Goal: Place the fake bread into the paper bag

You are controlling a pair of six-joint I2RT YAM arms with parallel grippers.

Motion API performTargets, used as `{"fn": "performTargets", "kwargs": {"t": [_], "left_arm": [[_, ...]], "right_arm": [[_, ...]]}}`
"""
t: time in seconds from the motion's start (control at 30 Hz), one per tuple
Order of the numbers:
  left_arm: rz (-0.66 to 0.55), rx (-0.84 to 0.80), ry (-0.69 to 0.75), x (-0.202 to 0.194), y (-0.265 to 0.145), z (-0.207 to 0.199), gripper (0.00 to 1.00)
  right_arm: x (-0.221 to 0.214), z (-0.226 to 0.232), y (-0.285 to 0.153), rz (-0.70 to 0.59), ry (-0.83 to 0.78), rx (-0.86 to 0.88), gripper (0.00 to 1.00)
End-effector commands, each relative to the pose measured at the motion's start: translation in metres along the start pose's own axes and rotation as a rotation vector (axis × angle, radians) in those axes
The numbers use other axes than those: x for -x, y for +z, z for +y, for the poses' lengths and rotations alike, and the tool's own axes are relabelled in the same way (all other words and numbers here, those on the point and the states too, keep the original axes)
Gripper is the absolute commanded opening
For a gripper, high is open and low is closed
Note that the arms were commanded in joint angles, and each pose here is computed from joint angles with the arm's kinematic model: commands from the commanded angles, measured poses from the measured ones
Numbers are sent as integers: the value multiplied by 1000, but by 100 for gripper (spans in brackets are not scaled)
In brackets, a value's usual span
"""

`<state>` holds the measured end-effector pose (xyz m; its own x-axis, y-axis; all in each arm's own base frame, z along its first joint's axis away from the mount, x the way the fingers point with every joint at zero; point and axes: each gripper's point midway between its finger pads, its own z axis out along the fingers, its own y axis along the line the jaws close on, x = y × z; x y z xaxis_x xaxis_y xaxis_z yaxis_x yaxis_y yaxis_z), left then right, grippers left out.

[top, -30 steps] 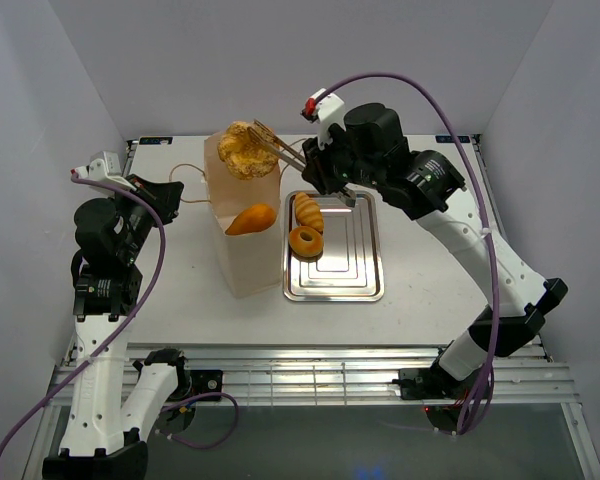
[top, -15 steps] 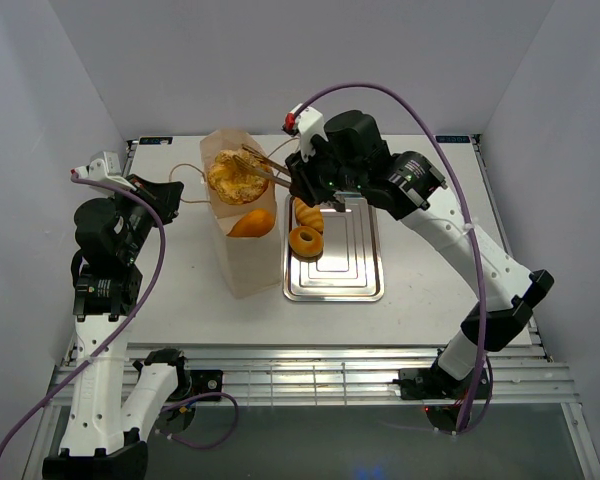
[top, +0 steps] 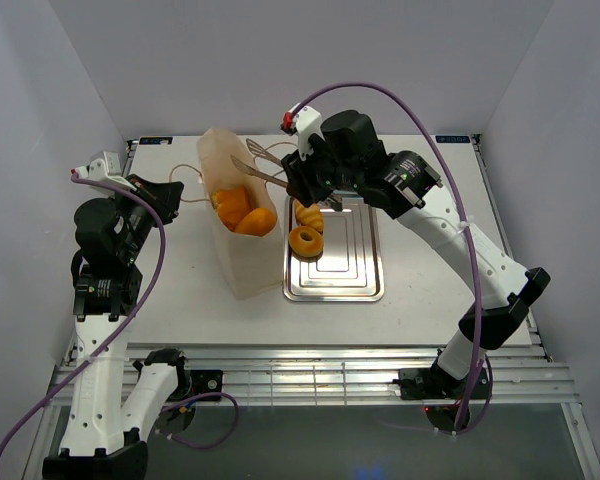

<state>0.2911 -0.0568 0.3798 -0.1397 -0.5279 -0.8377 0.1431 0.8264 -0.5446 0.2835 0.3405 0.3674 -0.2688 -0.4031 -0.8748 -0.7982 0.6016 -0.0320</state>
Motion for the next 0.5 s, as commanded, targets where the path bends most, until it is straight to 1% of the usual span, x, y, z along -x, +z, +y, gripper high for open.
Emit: {"fn": "performTargets", "kwargs": {"t": [0.0,0.13,0.23,0.27,0.3,0.37,0.43,0.47], "left_arm": [[-3,-3,9,1,-4,-1,0],[1,-2,9,-1,-3,0,0],[5,-1,9,-2,-3,1,0],[6,-1,9,-3,-3,1,0],[6,-1,11,-3,-3,1,0],[6,-1,12,-3,-2,1,0],[5,1,12,-3,-3,1,0],[5,1,14,-3,-3,2,0]], "right_arm": [[33,-1,-13,-123,9,-14,51],[50,4,-28,-195,27,11,51],[77,14,-52,-308,26,69,52],[84,17,-59,-337,61,83,52],[96,18,-76,-396,65,87,52],[107,18,-92,-449,85,90,53],[118,13,-120,-520,98,60,53],[123,12,-142,-566,106,49,53]]}}
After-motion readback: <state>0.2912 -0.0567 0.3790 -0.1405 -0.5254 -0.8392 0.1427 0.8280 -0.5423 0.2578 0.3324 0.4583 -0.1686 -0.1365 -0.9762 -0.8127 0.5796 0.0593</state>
